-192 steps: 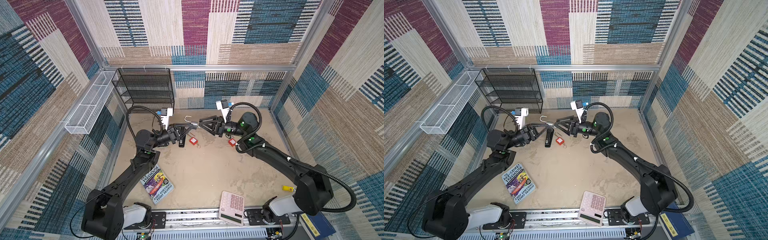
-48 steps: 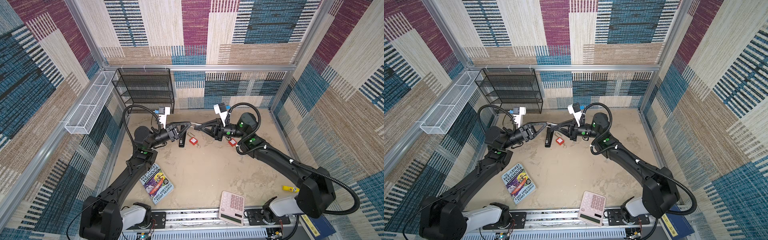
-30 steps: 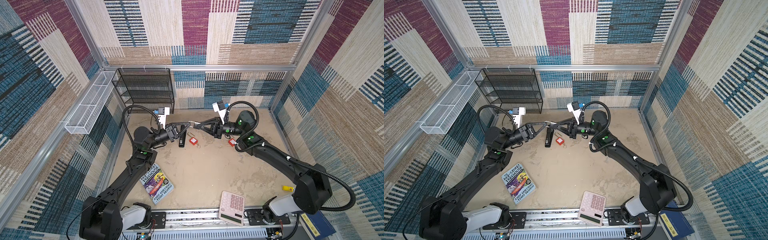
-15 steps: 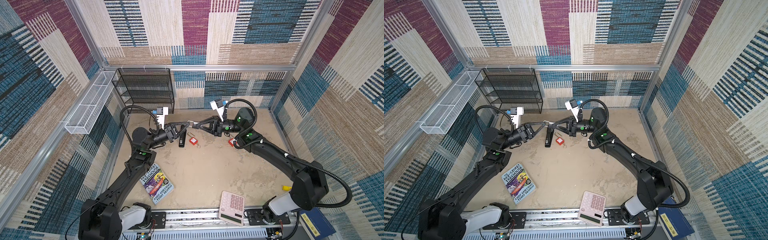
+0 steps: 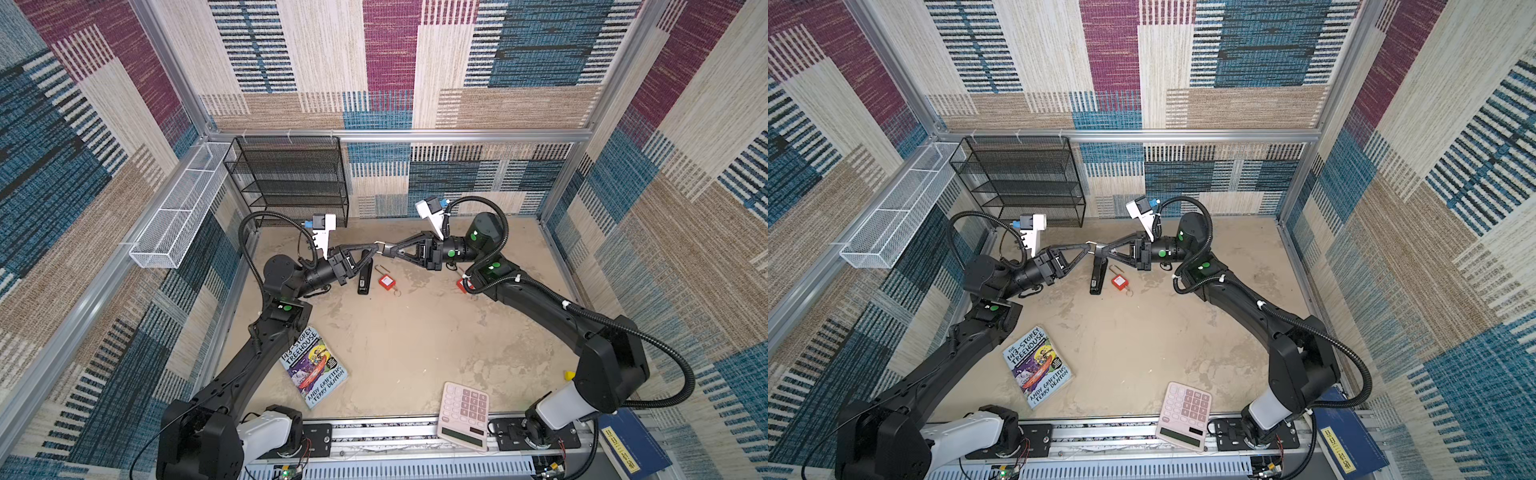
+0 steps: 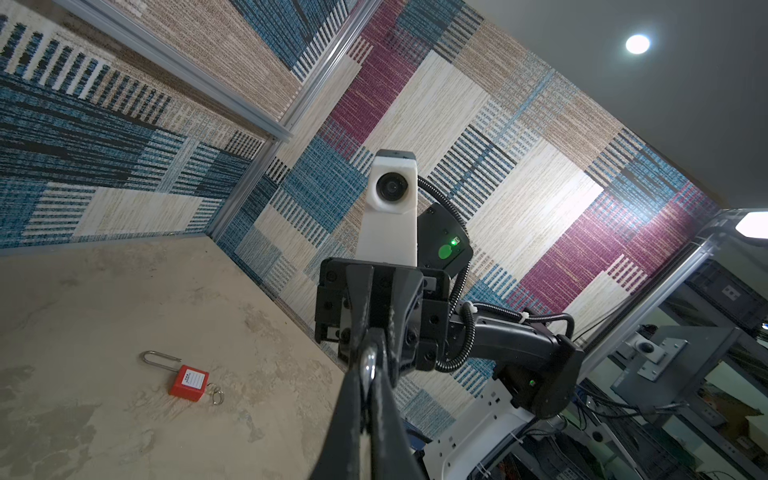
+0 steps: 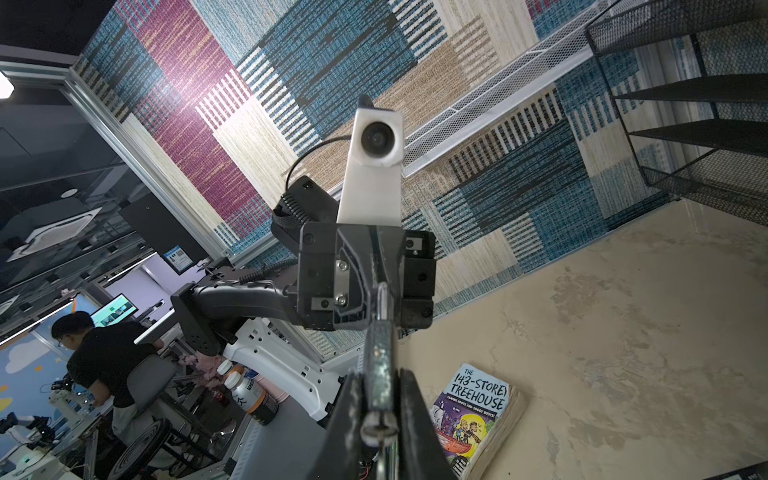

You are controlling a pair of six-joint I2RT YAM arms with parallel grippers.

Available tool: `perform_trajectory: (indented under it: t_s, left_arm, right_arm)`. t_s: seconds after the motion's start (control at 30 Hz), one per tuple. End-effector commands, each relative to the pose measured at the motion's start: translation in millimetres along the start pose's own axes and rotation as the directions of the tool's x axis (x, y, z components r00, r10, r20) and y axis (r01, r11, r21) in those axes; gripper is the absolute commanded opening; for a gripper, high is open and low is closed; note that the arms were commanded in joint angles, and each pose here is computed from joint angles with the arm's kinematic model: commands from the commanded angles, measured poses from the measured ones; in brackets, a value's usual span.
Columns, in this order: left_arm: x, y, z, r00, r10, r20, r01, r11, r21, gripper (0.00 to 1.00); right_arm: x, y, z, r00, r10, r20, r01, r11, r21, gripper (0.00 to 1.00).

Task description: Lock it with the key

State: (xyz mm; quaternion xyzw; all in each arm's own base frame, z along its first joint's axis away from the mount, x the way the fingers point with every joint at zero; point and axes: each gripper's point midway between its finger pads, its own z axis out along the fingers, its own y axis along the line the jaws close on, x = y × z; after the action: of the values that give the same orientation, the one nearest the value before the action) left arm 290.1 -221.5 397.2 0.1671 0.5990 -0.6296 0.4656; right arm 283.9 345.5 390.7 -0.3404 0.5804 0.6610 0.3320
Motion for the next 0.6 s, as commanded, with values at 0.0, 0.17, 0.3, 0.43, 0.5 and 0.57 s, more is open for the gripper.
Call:
perform_trajectory:
  t_s: [0.0, 0.17, 0.3, 0.43, 0.5, 0.57]
  left_arm:
    - [6, -3, 2, 0.999, 0.028, -0.03, -0.027, 0.999, 0.03, 0.0]
    - [8, -2, 3, 0.999, 0.022, -0.034, -0.02, 0.999, 0.04, 0.0]
    - [11, -1, 3, 0.999, 0.011, -0.039, -0.008, 0.998, 0.054, 0.0]
    - [15, -4, 5, 0.998, 0.003, -0.067, 0.002, 0.997, 0.079, 0.0]
    - [17, -6, 5, 0.997, 0.003, -0.082, 0.005, 0.996, 0.093, 0.0]
    - [19, -7, 5, 0.996, -0.001, -0.09, 0.01, 0.995, 0.097, 0.0]
  right_arm:
    - [-2, 10, 3, 1.0, -0.015, -0.011, 0.014, 0.999, -0.048, 0.0]
    - [-5, 6, 4, 1.0, -0.01, -0.005, 0.01, 0.999, -0.039, 0.0]
    - [-7, 3, 6, 1.0, -0.01, -0.005, 0.01, 0.999, -0.041, 0.0]
    - [-7, 3, 8, 1.0, -0.009, -0.014, 0.008, 0.999, -0.049, 0.0]
    - [-8, 3, 8, 1.0, -0.013, -0.017, 0.012, 0.999, -0.051, 0.0]
    - [-8, 2, 9, 1.0, -0.016, -0.025, 0.014, 0.999, -0.052, 0.0]
